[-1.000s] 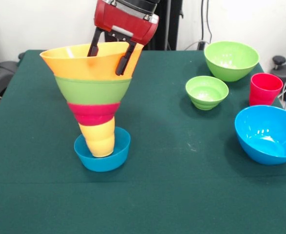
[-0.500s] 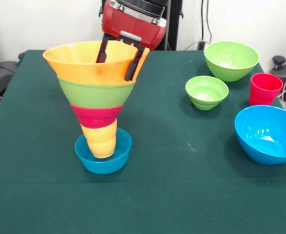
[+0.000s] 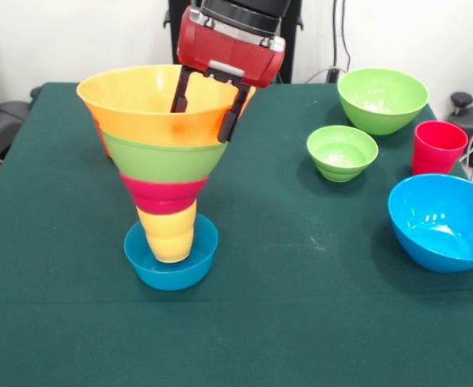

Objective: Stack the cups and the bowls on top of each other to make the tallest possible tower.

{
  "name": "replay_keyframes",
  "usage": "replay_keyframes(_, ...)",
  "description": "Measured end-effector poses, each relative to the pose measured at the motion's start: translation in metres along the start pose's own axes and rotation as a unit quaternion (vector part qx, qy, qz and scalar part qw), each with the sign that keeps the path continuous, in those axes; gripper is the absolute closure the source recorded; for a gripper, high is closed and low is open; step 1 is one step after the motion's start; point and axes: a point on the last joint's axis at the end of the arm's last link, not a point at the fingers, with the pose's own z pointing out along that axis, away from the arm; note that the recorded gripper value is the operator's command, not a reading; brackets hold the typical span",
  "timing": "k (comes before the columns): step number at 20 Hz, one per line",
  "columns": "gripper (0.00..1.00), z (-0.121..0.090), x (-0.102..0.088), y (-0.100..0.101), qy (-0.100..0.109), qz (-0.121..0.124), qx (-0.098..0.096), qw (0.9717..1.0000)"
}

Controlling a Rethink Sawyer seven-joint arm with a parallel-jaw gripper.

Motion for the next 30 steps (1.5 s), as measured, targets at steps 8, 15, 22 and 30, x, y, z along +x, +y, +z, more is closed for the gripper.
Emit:
replay_keyframes(8,0.0,0.0,-0.001,0.005,-0.001,-0.002,-0.005,1.0)
replay_keyframes(15,0.0,0.002,-0.003,0.005,-0.002,0.002,-0.01,0.9999)
replay_keyframes(22,0.0,0.009,-0.008,-0.005,-0.003,0.011,-0.013,0.9999)
replay_keyframes(30,0.0,0.024,-0.014,-0.018,-0.002,0.028,-0.024,0.9993)
